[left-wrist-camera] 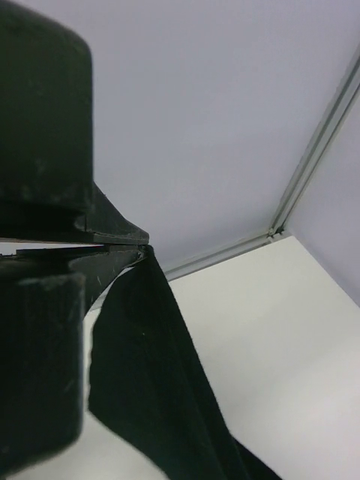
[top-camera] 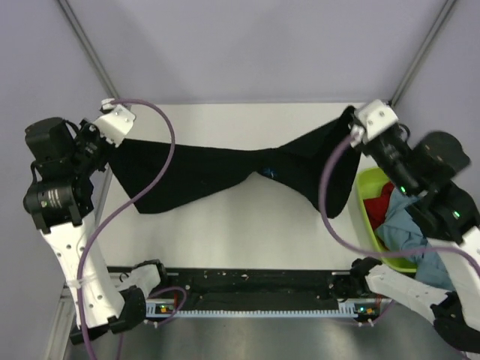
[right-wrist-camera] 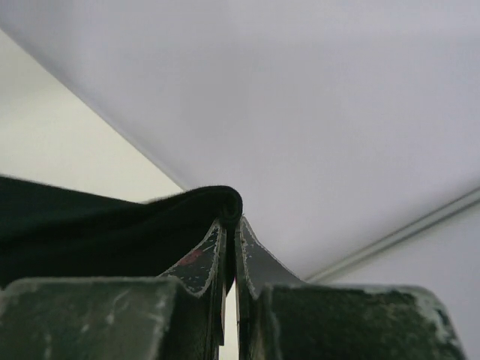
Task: Fold and stack the t-shirts
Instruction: Flatten out the tshirt
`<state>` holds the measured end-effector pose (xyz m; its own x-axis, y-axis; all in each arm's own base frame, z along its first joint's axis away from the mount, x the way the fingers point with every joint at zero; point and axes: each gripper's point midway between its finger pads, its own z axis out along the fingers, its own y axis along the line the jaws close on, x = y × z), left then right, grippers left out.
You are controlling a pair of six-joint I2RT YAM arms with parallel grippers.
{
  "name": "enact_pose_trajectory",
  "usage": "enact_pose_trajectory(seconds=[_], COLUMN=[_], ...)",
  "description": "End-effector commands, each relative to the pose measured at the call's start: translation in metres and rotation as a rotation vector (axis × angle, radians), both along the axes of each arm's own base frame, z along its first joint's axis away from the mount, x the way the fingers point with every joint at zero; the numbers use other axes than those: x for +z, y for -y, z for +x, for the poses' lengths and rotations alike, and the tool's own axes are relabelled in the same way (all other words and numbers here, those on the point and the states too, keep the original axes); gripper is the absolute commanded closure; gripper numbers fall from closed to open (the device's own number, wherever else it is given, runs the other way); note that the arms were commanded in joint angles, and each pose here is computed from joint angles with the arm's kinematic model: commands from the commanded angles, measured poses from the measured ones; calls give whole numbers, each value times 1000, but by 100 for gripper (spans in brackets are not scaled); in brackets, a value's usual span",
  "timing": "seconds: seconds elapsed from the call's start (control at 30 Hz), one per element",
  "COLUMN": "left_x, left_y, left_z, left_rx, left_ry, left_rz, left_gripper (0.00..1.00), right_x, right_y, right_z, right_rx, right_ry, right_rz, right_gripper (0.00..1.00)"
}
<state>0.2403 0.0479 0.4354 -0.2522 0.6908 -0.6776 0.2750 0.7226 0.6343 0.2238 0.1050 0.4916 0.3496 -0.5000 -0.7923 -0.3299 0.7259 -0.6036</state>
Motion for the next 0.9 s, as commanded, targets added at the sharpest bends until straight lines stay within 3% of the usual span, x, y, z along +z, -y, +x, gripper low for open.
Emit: enact_pose_trajectory(seconds=[0.0,0.13,0.27,0.37,0.53,0.73,0.87], left_x=[-21,1,56,108,149,142,119], left_y=[-25,-38,-35,-21,-26,-27,-34], left_z=[79,150,200,212,218,211,199], left_rx=[51,69,113,104,166,162,172], left_ry=[12,153,332,455,579,543,466], left_rz=[-52,-61,-39,-25,49,114,213], left_gripper=[100,100,100,100,100,100,100], right_x=[-8,24,94,169,224,200,150], right_y=[-8,8,23,40,63,65,60], right_z=[113,199,246,226,186,163,149], right_rx=[-111,-124,-202,-254,-312,-347,-294], right_ry=[-65,-26,132,328,535,515,359], right_rz=[137,304,329,340,226,-83,-225], right_gripper=[100,100,100,100,100,100,100])
